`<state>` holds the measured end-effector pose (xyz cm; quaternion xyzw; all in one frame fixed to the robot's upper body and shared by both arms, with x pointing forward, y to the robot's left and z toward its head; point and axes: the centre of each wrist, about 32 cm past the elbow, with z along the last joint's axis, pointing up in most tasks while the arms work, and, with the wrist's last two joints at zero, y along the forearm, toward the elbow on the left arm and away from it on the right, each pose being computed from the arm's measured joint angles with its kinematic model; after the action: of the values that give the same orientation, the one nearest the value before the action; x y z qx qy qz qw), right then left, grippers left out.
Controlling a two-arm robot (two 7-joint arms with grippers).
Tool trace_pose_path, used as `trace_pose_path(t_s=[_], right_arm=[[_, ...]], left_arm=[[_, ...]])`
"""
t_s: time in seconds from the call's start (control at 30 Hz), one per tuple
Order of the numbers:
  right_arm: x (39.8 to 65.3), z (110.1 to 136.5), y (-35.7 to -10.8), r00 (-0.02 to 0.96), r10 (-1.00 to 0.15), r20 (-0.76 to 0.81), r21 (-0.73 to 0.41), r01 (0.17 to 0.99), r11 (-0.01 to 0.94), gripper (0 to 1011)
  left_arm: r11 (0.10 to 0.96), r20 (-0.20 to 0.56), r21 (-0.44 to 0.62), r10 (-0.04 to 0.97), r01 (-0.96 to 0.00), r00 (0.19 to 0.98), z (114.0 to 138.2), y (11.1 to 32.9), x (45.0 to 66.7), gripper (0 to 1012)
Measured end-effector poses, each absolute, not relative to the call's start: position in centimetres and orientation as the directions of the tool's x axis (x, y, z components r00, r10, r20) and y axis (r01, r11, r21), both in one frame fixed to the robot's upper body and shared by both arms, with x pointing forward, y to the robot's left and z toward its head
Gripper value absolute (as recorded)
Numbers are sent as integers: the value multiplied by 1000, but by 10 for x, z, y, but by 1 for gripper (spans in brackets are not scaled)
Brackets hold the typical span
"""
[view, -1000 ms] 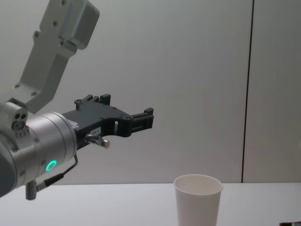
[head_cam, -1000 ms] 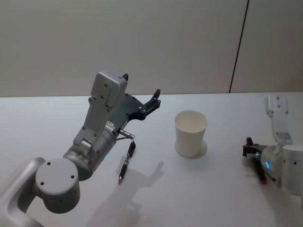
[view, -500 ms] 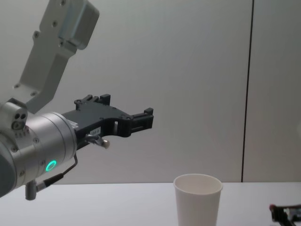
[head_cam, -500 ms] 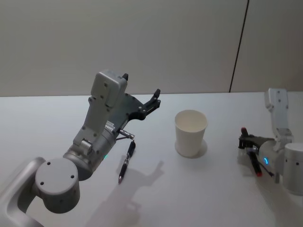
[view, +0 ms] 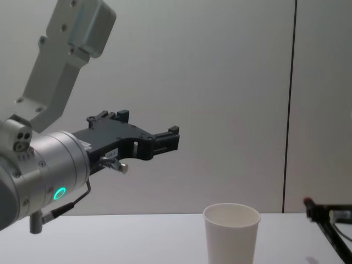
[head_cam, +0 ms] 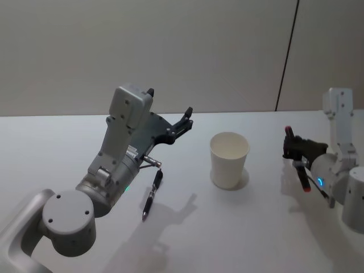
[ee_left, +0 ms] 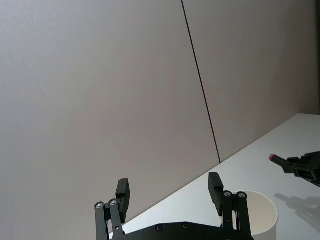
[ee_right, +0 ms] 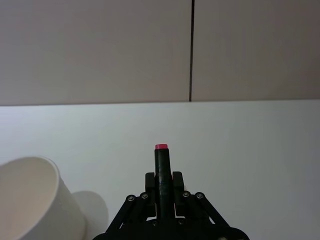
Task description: Place the pen into the pen holder.
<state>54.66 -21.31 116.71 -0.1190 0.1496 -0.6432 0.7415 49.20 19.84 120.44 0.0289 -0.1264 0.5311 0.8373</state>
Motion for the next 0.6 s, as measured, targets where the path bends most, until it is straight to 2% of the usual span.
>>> trace_pose_path(t_s=[0.6], right_arm=[[536, 1181, -207, 273, -959, -75, -82, 957, 279, 185]], left_arm=[[434, 242, -86, 882, -897, 404, 1204, 198, 492, 1003]])
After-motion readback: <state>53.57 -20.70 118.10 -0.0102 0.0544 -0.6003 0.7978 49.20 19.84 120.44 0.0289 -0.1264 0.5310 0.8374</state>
